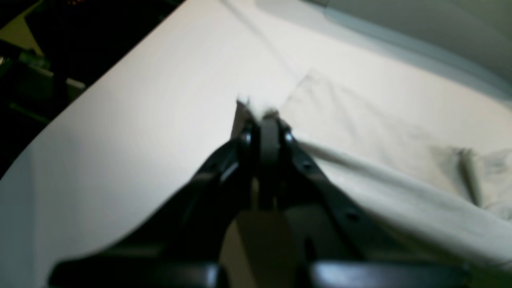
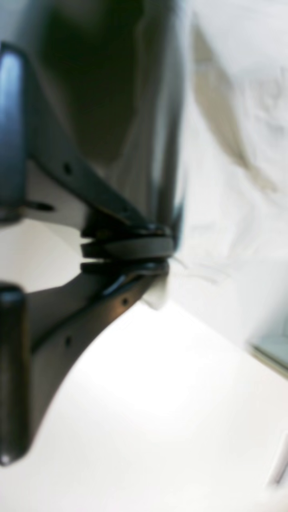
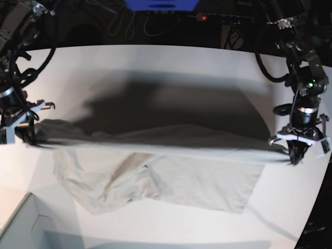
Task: Layout the t-shirt on the table in an organized manner, then fold the t-shirt properly
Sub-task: 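Lift the shirt high with both grippers, raising it off the table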
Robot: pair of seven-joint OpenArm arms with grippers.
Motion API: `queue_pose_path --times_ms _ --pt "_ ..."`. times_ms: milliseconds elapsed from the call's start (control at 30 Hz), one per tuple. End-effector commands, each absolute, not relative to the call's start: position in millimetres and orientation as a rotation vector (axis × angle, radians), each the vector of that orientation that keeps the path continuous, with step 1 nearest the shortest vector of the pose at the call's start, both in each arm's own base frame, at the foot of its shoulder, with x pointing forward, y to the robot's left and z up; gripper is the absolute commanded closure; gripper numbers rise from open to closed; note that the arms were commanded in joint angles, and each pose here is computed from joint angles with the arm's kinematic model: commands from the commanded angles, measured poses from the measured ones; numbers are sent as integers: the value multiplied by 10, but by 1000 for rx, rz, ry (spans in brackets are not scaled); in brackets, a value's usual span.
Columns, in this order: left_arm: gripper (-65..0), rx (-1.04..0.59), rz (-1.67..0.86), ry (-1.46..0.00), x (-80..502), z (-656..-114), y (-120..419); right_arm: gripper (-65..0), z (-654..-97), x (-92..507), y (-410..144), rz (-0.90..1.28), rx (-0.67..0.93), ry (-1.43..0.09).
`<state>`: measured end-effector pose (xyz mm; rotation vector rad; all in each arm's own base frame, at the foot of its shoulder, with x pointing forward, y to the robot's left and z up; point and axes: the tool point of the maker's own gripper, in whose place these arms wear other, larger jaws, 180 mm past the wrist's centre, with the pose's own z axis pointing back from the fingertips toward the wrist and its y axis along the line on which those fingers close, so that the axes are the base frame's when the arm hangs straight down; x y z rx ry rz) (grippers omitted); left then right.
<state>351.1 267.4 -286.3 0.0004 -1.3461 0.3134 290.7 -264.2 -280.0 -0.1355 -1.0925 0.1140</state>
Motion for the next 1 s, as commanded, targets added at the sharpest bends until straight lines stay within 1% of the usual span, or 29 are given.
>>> queue_pose_path --times_ms 0,133,300,367,467,600,733,867,967 --pt "0 9 292 -1434 3678 -2577 2705 0 -2522 3098 -2648 159 -153 -1171" --pt "0 -28 206 -1492 4093 -2288 2534 0 -2252 3561 -2629 218 -150 -1201" --pt "0 -90 117 -1563 4776 -1806 2271 0 -1950 4303 -2529 303 -83 -1242" --pt "0 -110 99 -1587 5007 -1601 2186 0 -1812 4553 -2553 302 -59 -1256" --pt "0 -87 69 -1595 5385 -1333 2128 0 -1464 4957 -2574 294 -7 -1324" --pt "0 -78 27 -1617 5736 -930 2016 0 -1019 5338 -2610 318 24 -1397" --pt "0 -82 2 -1678 5901 -422 1945 0 -409 5524 -2690 301 34 -1500" --pt "0 -86 -2 -1755 5908 17 1933 0 150 5538 -2707 304 18 -1597" --pt "0 -84 -11 -1803 5861 231 1914 0 374 5524 -2708 307 10 -1632"
